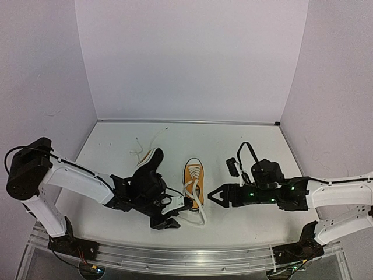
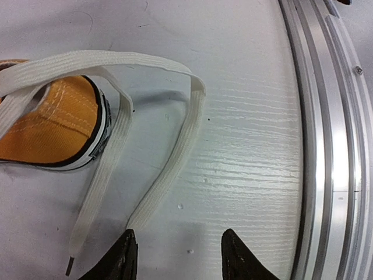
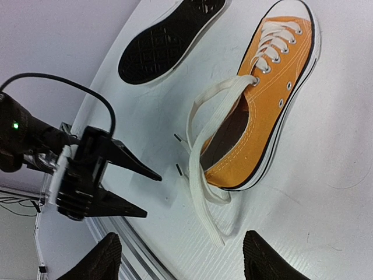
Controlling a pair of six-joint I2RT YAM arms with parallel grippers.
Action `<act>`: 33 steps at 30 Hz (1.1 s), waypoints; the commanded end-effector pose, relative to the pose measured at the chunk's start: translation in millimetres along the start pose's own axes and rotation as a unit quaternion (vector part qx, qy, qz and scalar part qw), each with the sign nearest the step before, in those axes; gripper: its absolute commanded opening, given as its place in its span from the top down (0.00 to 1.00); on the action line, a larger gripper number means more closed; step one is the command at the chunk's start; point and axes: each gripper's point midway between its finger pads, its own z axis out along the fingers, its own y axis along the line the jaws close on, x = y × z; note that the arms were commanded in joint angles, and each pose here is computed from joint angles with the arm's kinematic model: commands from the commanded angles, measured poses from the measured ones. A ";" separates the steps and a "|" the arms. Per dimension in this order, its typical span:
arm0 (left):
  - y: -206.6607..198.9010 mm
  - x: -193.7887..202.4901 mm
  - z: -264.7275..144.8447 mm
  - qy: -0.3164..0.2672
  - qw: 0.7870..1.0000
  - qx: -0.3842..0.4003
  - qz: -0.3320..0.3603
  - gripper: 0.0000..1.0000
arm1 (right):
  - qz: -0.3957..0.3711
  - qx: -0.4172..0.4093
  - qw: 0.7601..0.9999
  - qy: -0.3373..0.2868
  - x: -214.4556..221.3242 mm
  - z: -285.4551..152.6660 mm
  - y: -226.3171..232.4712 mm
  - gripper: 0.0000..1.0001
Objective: Tie the shoes
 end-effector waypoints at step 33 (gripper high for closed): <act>-2.7 -121.0 -39.0 -0.068 0.997 -0.001 0.029 1.00 | 0.006 0.074 0.992 -0.104 -46.5 -59.8 -5.7 0.31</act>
